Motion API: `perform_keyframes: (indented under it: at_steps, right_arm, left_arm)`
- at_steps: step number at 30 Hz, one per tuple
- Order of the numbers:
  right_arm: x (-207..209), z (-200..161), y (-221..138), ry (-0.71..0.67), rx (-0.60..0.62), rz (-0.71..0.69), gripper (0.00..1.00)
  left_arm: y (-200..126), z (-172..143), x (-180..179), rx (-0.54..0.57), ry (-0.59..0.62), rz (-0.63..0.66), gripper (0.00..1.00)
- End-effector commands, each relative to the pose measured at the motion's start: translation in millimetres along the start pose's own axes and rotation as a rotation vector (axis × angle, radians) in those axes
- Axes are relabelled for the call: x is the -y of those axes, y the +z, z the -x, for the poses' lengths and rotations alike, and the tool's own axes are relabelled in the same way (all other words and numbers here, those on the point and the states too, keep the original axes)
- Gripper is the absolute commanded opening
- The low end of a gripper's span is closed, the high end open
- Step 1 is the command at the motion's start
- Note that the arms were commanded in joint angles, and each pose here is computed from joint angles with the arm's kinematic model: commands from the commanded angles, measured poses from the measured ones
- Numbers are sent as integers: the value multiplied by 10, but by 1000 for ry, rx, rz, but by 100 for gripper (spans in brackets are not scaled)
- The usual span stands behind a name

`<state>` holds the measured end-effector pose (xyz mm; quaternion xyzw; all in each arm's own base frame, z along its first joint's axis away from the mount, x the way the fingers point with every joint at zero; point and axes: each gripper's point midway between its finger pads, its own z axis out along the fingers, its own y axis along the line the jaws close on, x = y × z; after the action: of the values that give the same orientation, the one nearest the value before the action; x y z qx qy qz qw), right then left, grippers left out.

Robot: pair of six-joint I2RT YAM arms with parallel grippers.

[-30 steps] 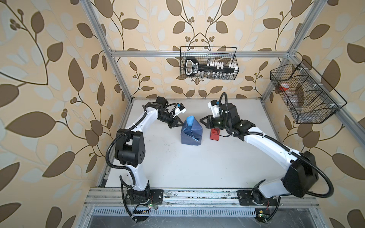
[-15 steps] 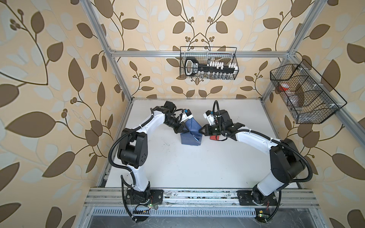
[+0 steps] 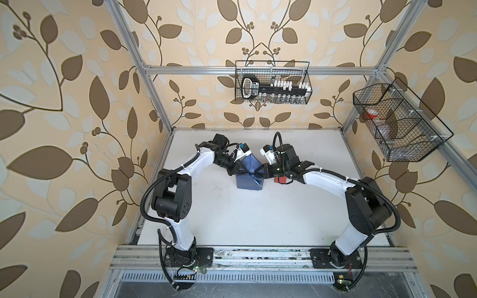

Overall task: Wrap a gift box in wrapping paper
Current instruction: Fold the wrapping paper for the gift box.

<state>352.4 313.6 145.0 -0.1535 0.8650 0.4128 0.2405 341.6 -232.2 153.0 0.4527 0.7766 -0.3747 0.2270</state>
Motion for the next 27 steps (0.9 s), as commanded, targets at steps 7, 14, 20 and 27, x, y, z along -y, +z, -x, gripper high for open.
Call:
perform_keyframes:
  at_steps: [7,14,20,27]
  right_arm:
    - [-240,73,-129,-66,-42,106,6]
    - [-458,234,-145,-85,-18,201,6]
    - [-482,125,156,-95,-86,220,6]
    - [62,-104,276,-17,-122,88,5]
  left_arm:
    - [45,-117,61,-32,-33,-31,0]
    - [47,-136,39,-48,-34,-24,0]
    - [43,-95,55,-30,-45,-33,0]
    - [-10,-12,102,-11,-32,-38,0]
